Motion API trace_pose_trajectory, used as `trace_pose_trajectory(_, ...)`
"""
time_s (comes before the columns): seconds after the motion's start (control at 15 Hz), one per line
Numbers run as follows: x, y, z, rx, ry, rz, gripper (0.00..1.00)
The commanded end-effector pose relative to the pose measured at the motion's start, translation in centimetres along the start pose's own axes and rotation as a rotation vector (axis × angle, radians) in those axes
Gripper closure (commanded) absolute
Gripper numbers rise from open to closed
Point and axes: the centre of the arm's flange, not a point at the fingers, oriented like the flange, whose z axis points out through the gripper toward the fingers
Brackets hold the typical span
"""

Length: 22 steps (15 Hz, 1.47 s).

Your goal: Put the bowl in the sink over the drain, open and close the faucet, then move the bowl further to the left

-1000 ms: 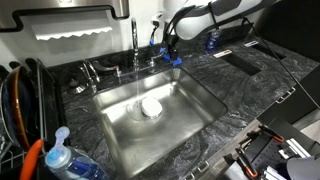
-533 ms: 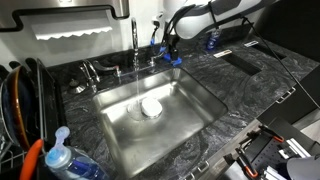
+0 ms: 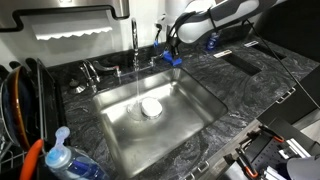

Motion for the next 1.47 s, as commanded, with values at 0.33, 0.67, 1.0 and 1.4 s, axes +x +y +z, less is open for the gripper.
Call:
trace_pose_trajectory(0.33, 2.1, 0.2, 2.0, -0.107, 0.057, 0.065, 1.0)
trace_pose_trajectory(0.67, 2.4, 1.6, 2.1, -0.201, 0.092, 0.113, 1.0)
trace_pose_trajectory(1.0, 2.5, 2.7, 2.6, -0.269, 0.081, 0.137, 1.0)
trace_pose_trajectory(1.4, 3.0, 3.2, 2.7, -0.307, 0.084, 0.158, 1.0)
